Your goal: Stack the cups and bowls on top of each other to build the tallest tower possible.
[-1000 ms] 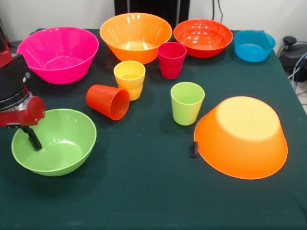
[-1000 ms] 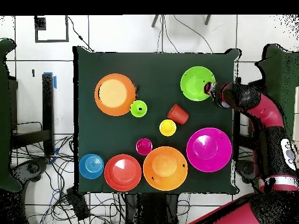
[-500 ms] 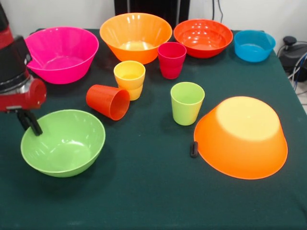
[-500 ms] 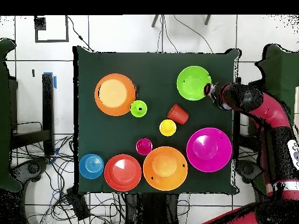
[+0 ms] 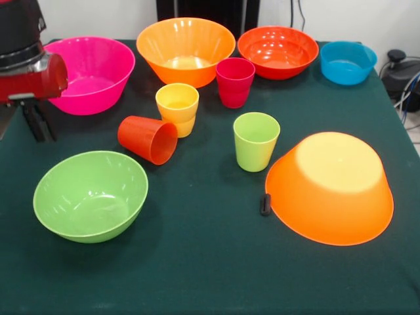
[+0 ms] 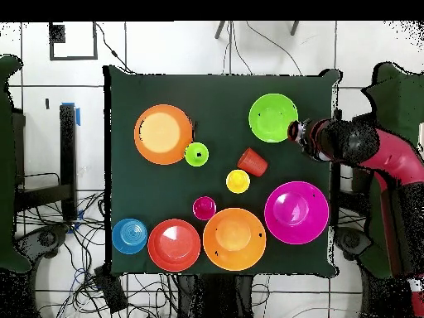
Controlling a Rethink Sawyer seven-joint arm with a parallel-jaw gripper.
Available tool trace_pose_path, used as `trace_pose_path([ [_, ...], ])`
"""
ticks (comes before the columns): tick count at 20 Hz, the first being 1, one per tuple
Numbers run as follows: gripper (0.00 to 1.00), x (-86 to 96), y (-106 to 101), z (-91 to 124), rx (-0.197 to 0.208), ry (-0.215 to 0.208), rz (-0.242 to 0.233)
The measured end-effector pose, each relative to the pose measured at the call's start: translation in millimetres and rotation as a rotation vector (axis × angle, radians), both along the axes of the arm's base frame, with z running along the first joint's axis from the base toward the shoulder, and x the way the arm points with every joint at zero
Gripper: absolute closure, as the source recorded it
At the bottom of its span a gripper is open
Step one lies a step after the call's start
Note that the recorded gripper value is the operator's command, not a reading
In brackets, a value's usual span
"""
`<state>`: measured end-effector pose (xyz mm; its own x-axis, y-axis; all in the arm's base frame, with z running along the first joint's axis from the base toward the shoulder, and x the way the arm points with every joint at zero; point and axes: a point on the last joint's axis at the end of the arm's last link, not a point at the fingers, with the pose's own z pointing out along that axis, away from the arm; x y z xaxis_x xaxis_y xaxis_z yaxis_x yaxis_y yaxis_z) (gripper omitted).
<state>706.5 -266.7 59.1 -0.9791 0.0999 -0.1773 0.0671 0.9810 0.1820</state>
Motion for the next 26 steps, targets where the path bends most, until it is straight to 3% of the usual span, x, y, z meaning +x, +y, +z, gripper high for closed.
trace_pose_path([
  [6,1.00,-4.0,4,22,-0.035,0.000,0.025],
  [20,1.00,-7.2,3,26,-0.047,0.004,0.026],
  [26,1.00,-2.7,2,25,-0.045,-0.039,0.007],
])
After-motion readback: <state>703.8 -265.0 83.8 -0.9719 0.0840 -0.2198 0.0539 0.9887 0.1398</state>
